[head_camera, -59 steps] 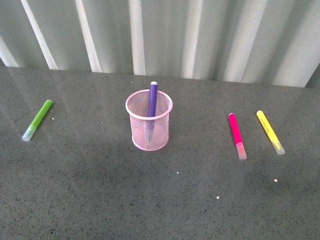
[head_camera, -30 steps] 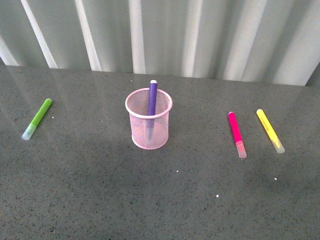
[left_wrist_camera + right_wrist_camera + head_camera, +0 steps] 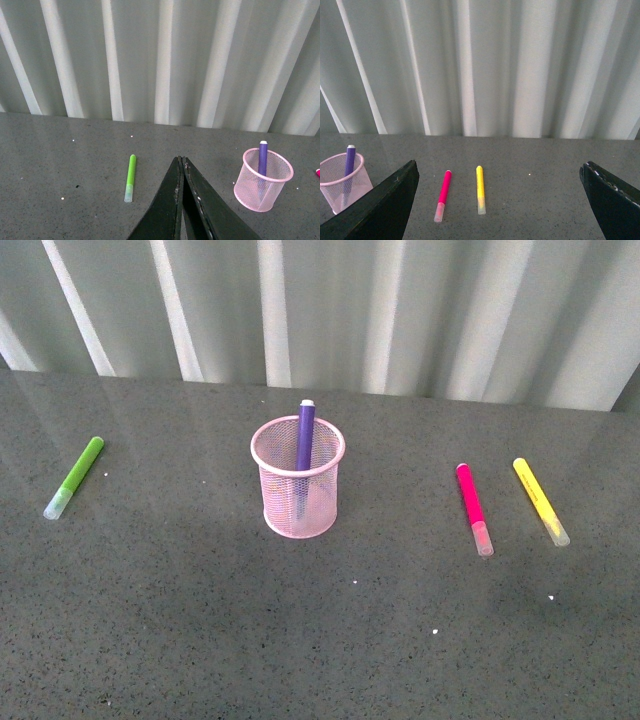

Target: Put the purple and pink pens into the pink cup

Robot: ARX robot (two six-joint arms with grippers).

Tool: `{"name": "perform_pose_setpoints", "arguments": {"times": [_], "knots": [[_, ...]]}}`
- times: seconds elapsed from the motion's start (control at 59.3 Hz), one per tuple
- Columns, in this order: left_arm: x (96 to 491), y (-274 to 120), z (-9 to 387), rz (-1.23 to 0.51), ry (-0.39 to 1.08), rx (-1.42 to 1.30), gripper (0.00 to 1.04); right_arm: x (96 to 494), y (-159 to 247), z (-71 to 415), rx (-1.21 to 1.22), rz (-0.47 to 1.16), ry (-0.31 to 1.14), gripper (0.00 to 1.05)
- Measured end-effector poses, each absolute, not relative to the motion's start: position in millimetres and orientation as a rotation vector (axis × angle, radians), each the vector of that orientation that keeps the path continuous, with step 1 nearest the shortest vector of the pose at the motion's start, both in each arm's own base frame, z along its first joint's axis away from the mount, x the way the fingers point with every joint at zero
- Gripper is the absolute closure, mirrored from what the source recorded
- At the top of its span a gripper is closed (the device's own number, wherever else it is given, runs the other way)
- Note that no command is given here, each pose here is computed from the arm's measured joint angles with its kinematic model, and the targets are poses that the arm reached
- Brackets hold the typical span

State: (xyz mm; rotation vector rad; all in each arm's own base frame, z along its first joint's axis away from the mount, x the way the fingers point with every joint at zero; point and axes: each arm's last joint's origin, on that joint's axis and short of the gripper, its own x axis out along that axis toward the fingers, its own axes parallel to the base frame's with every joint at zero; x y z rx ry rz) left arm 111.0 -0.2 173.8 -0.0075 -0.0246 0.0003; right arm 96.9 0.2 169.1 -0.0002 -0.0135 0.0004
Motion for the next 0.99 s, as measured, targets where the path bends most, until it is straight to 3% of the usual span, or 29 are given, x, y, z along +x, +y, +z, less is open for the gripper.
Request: {"name": "perform_pose_setpoints", "arguments": {"times": [0.607,0.776,0.995], "knots": [[96.6,-0.2,170.4,-0.002,-0.018,-0.008,0.99,96.9,0.2,169.1,0.0,0.001,-0.014,0.07],[96.6,-0.2,170.5,-0.002,-0.018,-0.007,0.62,96.9,0.2,169.1,0.0,0.001,-0.014,0.07],[96.6,-0.2,170.5,-0.002,-0.018,-0.007,0.23,96.9,0.1,169.1,0.001,-0.003,-0.011,0.07]]}}
